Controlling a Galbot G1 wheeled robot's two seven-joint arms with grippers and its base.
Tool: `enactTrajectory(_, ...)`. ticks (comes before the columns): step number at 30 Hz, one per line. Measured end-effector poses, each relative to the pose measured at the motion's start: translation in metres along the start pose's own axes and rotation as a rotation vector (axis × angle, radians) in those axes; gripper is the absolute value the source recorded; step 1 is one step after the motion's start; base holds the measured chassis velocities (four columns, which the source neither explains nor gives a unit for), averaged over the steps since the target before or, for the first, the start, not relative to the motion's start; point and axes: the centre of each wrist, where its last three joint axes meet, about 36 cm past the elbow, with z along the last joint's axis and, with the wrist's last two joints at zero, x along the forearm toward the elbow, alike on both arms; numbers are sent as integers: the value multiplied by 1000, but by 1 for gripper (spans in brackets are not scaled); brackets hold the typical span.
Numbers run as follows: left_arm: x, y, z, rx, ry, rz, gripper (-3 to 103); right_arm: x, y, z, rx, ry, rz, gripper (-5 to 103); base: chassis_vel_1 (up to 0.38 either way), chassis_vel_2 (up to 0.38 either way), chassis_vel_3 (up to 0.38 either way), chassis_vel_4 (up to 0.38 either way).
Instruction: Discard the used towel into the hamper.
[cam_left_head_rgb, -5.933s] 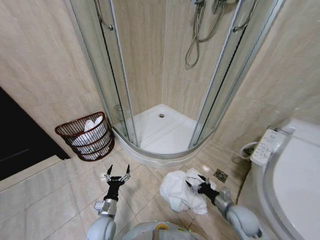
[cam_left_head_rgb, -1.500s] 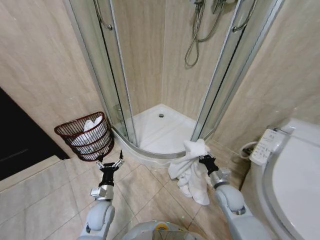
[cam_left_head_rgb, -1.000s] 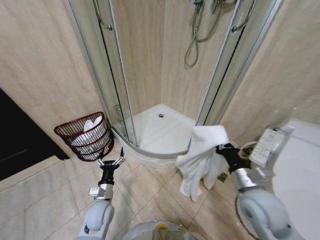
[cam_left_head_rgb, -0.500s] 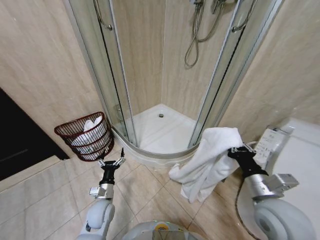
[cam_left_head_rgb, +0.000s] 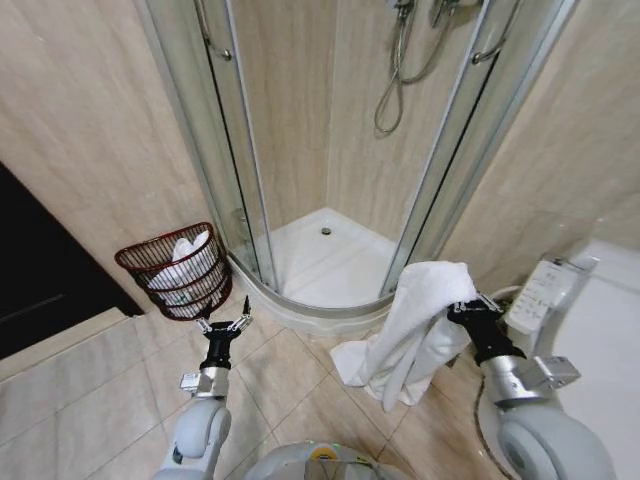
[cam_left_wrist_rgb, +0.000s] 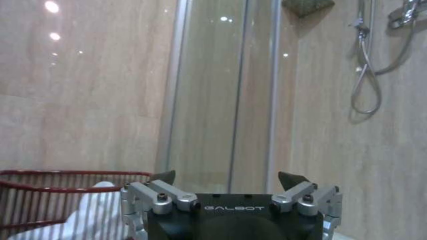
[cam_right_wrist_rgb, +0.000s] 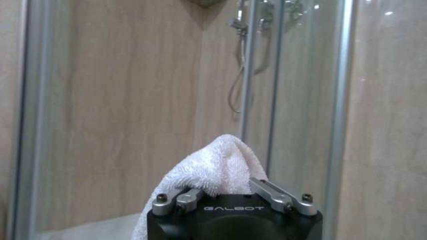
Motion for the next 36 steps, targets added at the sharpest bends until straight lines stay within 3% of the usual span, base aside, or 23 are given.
enactTrajectory(24, 0, 3, 6, -10, 7, 1, 100, -5, 9, 0, -18, -10, -49, 8, 101, 105, 104, 102)
enactTrajectory(36, 1, 5, 14, -8, -7, 9, 100, -4, 13, 2, 16, -21, -68, 8, 36, 42, 50, 50)
